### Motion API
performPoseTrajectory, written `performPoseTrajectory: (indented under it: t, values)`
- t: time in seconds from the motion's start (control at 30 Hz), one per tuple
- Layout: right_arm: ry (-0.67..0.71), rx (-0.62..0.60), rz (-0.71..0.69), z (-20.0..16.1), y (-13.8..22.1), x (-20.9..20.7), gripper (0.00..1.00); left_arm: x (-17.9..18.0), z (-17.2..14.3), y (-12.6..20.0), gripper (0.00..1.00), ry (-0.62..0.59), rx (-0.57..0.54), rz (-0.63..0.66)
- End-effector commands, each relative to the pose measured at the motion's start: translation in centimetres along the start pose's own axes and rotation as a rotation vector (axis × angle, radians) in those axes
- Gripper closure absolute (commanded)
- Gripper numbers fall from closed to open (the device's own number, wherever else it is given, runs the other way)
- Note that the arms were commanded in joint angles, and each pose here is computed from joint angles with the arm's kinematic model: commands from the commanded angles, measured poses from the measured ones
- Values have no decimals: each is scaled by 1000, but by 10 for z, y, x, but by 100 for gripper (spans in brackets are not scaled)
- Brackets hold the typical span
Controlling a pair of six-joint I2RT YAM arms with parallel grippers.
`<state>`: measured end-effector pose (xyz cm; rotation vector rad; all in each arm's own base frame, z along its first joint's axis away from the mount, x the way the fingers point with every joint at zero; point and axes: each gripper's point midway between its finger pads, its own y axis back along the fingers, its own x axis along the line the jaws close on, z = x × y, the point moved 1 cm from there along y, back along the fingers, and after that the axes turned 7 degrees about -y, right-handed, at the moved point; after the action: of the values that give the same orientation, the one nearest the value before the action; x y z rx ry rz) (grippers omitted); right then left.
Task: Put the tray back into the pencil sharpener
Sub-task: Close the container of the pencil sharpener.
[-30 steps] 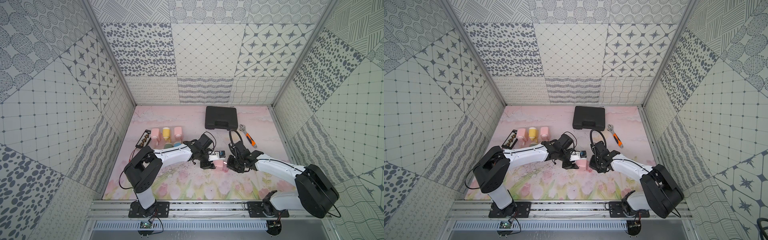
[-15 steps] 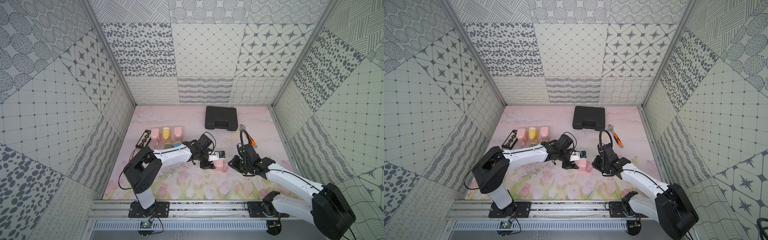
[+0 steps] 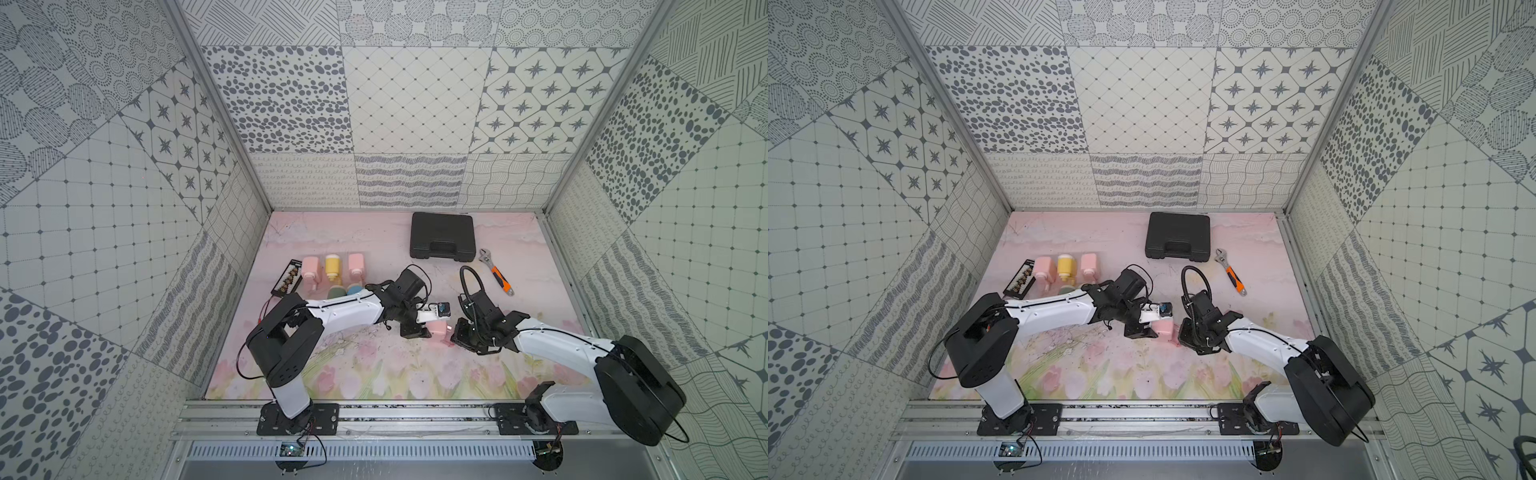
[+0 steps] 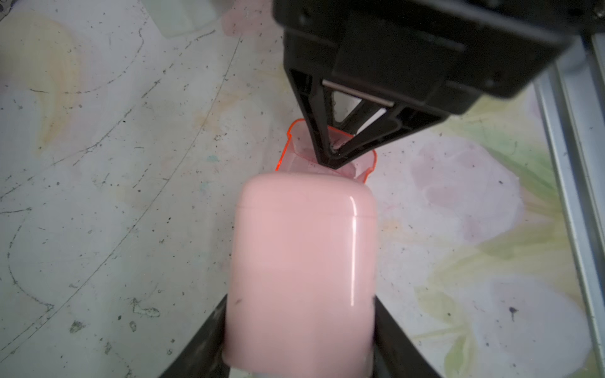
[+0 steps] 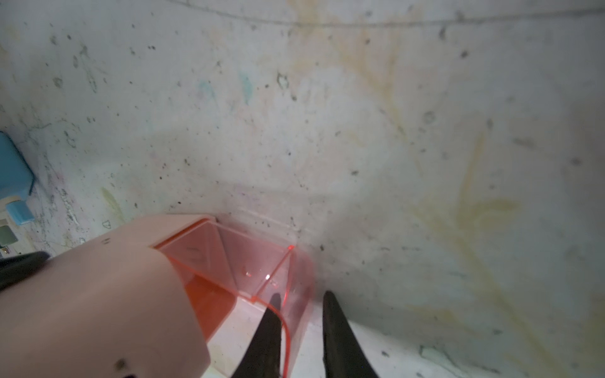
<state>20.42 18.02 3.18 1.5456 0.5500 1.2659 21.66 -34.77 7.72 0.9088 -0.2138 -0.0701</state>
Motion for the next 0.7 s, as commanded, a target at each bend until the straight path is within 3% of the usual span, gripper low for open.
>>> performPoseTrajectory:
  t: [0.0, 0.2, 0.37, 0.53, 0.67]
  values:
    - [37, -33, 14, 9, 4, 12, 79, 0, -5, 0, 58, -44, 32, 20]
    - [118, 2, -17, 7, 7, 14, 81, 1, -4, 1, 59, -53, 27, 30]
    - [130, 26, 62, 7, 0, 33, 81, 0, -5, 0, 59, -51, 25, 23]
    - [91, 9, 151, 8, 8, 43, 75, 0, -7, 0, 59, -49, 37, 26]
    - [15, -69, 160, 14, 29, 26, 72, 0, -8, 0, 60, -50, 38, 34]
